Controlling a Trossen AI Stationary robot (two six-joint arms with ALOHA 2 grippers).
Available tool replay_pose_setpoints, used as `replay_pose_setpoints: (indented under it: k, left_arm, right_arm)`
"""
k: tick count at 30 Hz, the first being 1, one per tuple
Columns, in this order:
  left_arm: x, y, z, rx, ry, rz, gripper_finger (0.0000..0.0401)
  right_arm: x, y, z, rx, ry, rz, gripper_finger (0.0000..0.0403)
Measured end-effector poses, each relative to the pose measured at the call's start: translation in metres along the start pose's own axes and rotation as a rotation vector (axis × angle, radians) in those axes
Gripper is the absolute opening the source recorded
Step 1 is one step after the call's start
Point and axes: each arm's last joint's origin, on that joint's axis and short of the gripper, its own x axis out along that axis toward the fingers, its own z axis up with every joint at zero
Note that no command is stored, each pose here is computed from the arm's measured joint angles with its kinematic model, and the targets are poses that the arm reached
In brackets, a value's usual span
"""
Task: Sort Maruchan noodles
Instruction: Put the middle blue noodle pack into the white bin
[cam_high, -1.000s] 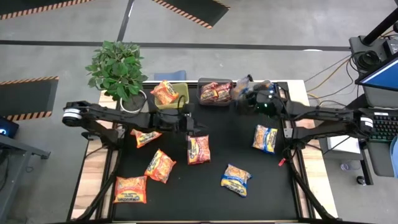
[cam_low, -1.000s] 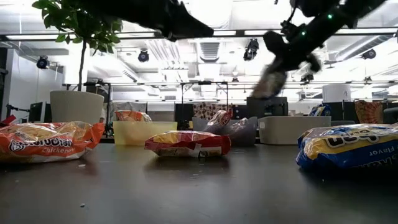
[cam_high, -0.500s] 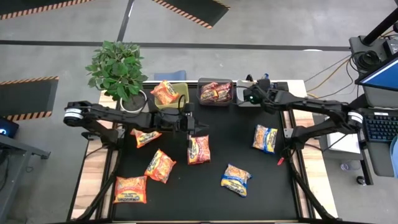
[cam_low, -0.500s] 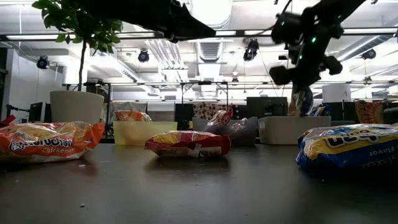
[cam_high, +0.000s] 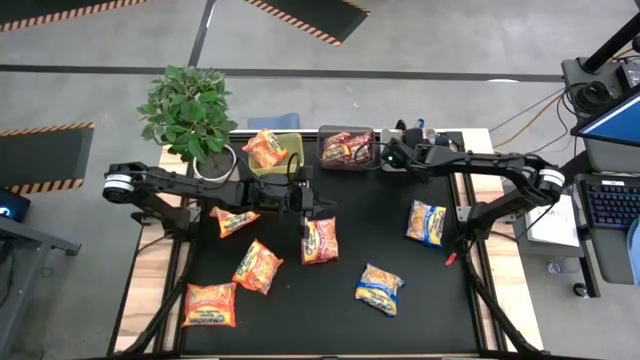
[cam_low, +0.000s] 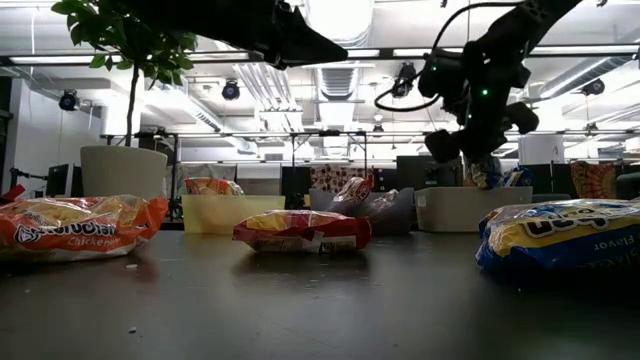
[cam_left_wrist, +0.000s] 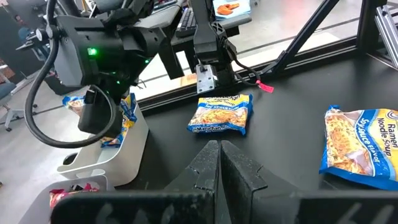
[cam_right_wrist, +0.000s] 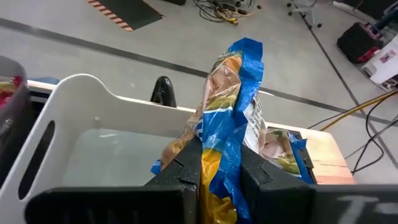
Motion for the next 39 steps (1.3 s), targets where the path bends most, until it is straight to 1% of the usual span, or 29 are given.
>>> replay_pose_setpoints:
  k: [4, 7, 10, 13, 19, 29, 39]
  left_arm:
    - [0.000, 0.000, 0.000, -0.003, 0.000, 0.000, 0.0000]
    - [0.000, 0.000, 0.000, -0.003, 0.000, 0.000, 0.0000]
    - [0.000, 0.000, 0.000, -0.003, 0.000, 0.000, 0.0000]
    - [0.000, 0.000, 0.000, -0.007, 0.000, 0.000, 0.0000]
    - [0.000, 0.000, 0.000, -0.008, 0.000, 0.000, 0.0000]
    - [0.000, 0.000, 0.000, -0.017, 0.000, 0.000, 0.0000]
    - [0.000, 0.000, 0.000, -0.025, 0.001, 0.000, 0.0000]
  right_arm:
    - [-0.001, -0.001, 0.004, 0.016, -0.016, 0.010, 0.0038]
    - [-0.004, -0.004, 0.012, 0.040, -0.051, 0.029, 0.0038]
    - [-0.007, -0.007, 0.022, 0.040, -0.080, 0.014, 0.0038]
    - [-0.006, -0.008, 0.025, 0.047, -0.087, 0.003, 0.0038]
    - [0.003, -0.004, 0.011, 0.007, -0.050, -0.013, 0.0038]
    - [0.022, 0.014, -0.010, -0.052, 0.006, -0.054, 0.0038]
    - [0.030, 0.022, -0.019, -0.075, 0.028, -0.070, 0.0039]
